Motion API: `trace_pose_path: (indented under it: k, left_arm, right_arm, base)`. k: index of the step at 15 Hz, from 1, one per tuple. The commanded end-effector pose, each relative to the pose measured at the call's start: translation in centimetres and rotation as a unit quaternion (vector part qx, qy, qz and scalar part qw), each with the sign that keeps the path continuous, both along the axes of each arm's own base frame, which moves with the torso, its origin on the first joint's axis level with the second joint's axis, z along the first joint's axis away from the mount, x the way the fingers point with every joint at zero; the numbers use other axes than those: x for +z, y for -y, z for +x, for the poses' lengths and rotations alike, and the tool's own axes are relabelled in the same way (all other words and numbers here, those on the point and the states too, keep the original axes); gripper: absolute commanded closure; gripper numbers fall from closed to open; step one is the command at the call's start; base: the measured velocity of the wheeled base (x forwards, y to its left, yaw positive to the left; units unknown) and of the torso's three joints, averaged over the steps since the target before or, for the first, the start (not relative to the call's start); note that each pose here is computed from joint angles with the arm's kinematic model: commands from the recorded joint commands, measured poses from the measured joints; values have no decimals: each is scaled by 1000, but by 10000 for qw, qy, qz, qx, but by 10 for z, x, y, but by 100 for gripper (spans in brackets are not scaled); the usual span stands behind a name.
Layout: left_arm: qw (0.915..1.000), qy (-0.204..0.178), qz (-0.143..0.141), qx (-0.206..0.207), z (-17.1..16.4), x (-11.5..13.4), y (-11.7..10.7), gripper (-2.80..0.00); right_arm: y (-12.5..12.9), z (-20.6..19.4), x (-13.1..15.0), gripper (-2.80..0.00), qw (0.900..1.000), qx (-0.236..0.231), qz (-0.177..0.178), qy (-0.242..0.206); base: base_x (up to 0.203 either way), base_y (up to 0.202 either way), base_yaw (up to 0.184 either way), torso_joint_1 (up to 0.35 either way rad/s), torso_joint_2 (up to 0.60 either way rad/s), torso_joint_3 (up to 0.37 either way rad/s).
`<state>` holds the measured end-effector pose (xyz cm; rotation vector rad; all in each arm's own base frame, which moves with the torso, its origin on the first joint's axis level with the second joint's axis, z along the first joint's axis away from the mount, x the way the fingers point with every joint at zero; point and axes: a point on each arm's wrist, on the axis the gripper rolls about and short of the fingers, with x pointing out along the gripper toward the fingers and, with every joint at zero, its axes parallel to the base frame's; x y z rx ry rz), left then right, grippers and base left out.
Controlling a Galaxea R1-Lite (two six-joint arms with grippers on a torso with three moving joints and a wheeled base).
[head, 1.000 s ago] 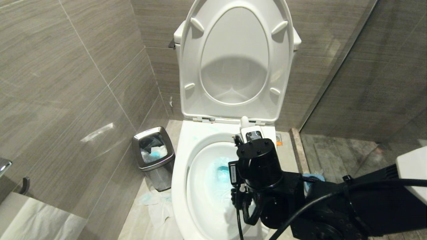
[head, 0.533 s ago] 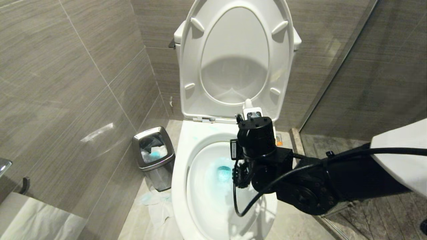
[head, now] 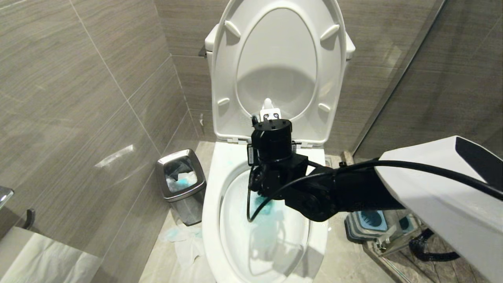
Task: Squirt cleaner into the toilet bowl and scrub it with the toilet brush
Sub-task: Scrub the toilet bowl
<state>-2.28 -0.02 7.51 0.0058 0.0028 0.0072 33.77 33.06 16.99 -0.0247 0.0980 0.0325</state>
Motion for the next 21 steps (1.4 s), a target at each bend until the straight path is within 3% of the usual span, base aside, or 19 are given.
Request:
trace_pose_path:
  k: [1, 4, 7, 10, 15, 17, 21]
  left_arm:
    - [10000, -9, 2, 2, 0, 0, 0, 0]
    - [10000, -9, 2, 2, 0, 0, 0, 0]
    - [10000, -9, 2, 2, 0, 0, 0, 0]
    - [10000, -9, 2, 2, 0, 0, 0, 0]
    - [10000, -9, 2, 2, 0, 0, 0, 0]
    - [10000, -9, 2, 2, 0, 0, 0, 0]
    - [10000, -9, 2, 2, 0, 0, 0, 0]
  right_arm:
    - [-29, -5, -10, 0, 9996, 263, -89, -72]
    - [-53, -34, -13, 0, 9975, 675, -136, -140]
    - [-57, -58, -10, 0, 9956, 876, -233, -218]
    - [-38, -87, -13, 0, 9926, 1007, -491, -463]
    - [24, -129, -4, 0, 9907, 974, -529, -792]
    - [42, -117, -1, 0, 9933, 681, -468, -804]
    - [40, -92, 1, 0, 9959, 431, -346, -722]
  base:
    - [0, 0, 0, 0, 0, 0]
    - [0, 0, 0, 0, 0, 0]
    - [0, 0, 0, 0, 0, 0]
    - [0, 0, 0, 0, 0, 0]
    - [0, 0, 0, 0, 0, 0]
    - [0, 0, 0, 0, 0, 0]
    - [0, 0, 0, 0, 0, 0]
